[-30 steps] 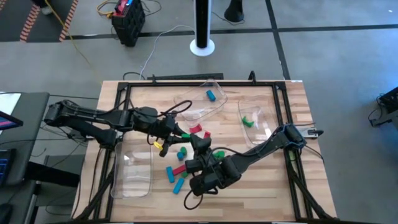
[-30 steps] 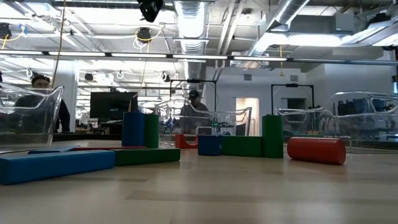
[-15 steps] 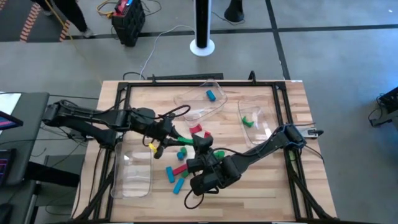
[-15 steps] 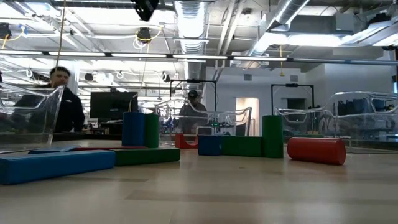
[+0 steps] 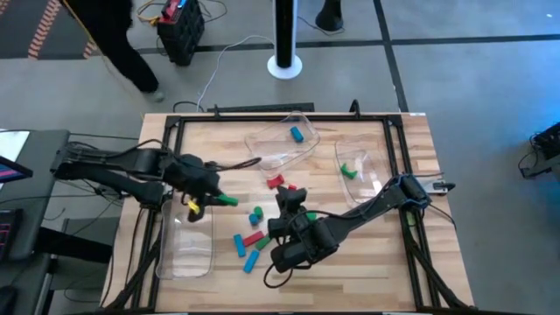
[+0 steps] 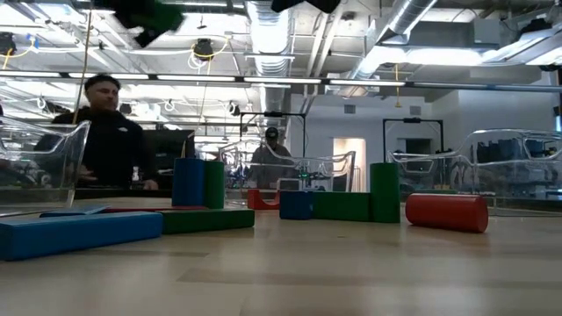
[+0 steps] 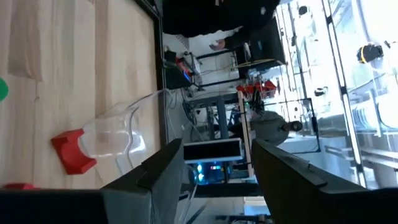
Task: Sort blocks by size
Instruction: Put the bottom green rectangle block into the left transparent bin
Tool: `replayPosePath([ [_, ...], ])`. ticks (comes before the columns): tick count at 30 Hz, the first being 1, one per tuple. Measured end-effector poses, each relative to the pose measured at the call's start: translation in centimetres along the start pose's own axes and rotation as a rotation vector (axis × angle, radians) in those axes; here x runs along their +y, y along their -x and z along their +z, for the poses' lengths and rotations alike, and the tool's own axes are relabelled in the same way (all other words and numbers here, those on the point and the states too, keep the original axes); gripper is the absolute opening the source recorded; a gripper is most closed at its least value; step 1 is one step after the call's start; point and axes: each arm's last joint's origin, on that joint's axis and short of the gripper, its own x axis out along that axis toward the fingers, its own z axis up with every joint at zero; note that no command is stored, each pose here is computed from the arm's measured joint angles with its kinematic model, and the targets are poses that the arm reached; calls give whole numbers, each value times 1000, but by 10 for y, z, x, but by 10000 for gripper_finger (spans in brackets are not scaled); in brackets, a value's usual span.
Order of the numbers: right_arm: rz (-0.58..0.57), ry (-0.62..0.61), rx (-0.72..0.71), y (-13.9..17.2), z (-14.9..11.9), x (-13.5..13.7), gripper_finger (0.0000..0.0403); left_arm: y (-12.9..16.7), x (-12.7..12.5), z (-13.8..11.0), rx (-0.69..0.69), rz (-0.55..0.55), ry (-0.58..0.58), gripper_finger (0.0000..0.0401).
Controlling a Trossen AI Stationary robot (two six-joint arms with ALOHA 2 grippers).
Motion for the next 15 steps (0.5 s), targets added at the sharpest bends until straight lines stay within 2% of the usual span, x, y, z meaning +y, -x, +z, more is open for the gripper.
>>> replayPosePath([
  [10, 79, -50, 44, -3, -12, 2, 227, 14, -5, -39, 355, 33, 141, 59],
  [15, 97, -57, 59, -2, -15, 3, 227, 12, -11, -49, 522, 8, 193, 59],
])
